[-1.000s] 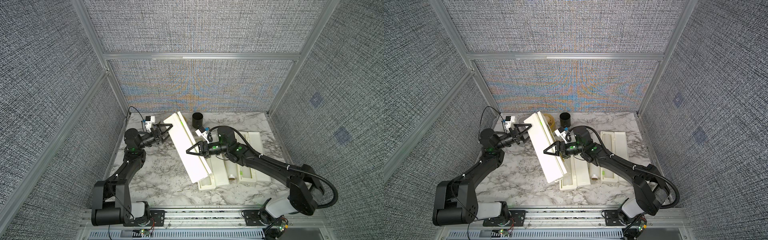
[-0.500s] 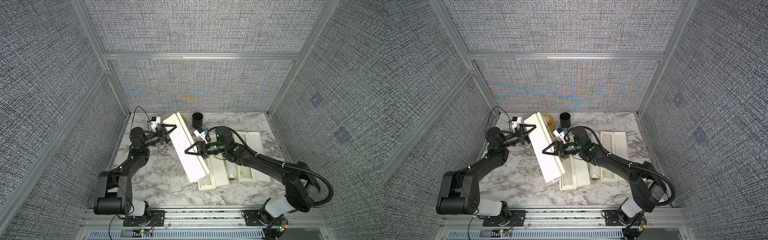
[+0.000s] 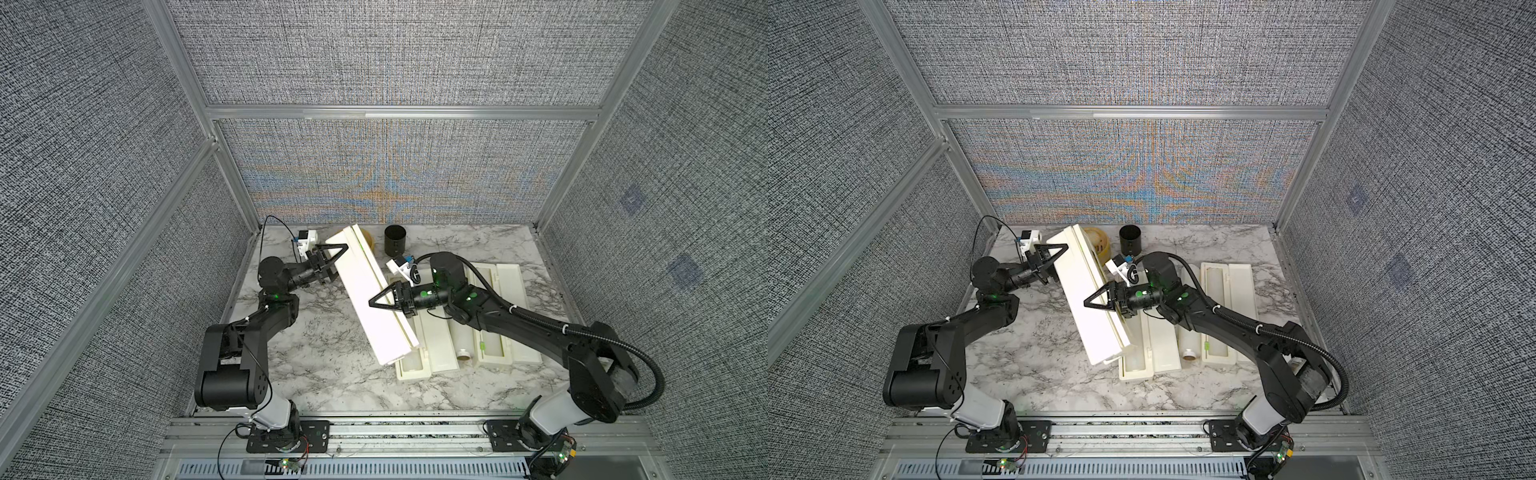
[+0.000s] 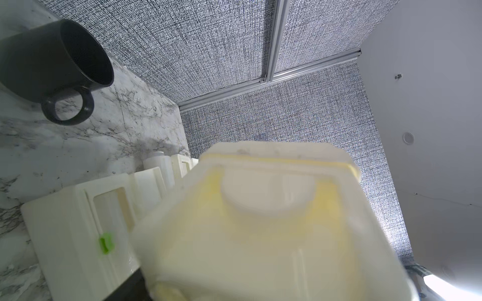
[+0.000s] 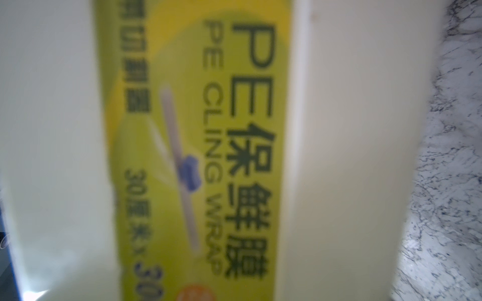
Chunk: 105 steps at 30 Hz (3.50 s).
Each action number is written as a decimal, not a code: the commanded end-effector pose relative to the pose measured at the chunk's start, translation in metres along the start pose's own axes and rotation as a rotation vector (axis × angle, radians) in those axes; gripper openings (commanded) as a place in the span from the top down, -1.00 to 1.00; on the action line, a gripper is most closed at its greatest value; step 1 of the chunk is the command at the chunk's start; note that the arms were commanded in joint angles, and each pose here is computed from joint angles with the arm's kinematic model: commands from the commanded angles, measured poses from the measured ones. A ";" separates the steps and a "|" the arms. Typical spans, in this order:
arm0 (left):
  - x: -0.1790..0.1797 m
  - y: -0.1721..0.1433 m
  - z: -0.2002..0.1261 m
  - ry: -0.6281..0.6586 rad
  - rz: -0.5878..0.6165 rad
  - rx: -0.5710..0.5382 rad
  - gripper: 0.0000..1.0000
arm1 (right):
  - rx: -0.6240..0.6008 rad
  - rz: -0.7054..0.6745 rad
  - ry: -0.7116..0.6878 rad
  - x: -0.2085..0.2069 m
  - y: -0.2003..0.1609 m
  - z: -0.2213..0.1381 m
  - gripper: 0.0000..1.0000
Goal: Put plastic wrap rolls into dispensers
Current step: Open the lid of the plastic wrap cutting box, then place the lid at the center of the board.
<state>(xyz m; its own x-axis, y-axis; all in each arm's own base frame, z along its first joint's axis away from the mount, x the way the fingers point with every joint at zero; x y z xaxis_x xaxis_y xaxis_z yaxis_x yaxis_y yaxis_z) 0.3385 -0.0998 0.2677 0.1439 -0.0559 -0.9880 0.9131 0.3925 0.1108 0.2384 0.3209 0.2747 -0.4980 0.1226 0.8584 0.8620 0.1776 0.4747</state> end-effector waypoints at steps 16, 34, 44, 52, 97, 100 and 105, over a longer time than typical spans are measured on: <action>0.000 -0.034 0.002 0.020 0.032 0.137 -0.56 | -0.024 -0.110 0.051 0.006 0.033 0.011 -0.90; -0.003 -0.046 0.007 0.007 0.057 0.210 -0.88 | -0.078 -0.046 0.145 -0.001 0.036 0.007 -0.47; 0.000 -0.052 0.009 -0.004 0.053 0.196 -0.84 | -0.076 -0.030 0.104 -0.007 0.036 0.010 -0.45; 0.010 -0.055 0.012 -0.008 0.014 0.215 -0.56 | -0.061 -0.034 0.112 -0.006 0.035 0.012 -0.43; 0.016 -0.018 -0.035 0.420 0.017 0.014 -0.46 | 0.104 0.011 -0.941 -0.069 -0.013 -0.058 -0.42; 0.011 -0.008 -0.052 0.492 0.013 -0.069 -0.46 | 0.119 0.000 -0.927 -0.067 -0.012 -0.045 -0.43; -0.002 0.008 -0.074 0.634 0.026 -0.160 -0.46 | 0.136 -0.029 -0.873 -0.056 -0.005 -0.011 -0.44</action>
<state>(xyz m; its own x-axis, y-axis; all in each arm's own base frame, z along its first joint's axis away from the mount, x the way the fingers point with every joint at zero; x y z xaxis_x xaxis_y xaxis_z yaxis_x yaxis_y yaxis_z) 0.3257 -0.0388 0.2709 -0.0546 0.4060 -0.9122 0.8376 0.5160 0.1795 0.2639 0.2900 0.2233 -0.4498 0.8172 0.3604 0.8623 0.2921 0.4138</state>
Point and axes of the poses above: each gripper's point midway between its finger pads, its own z axis out along the fingers, its own x axis along the line the jaws close on, y = z × x, the point moved 7 cm from there along -z, back along the fingers, and after that the axes turned 9 degrees about -z, right-handed, at the moved point
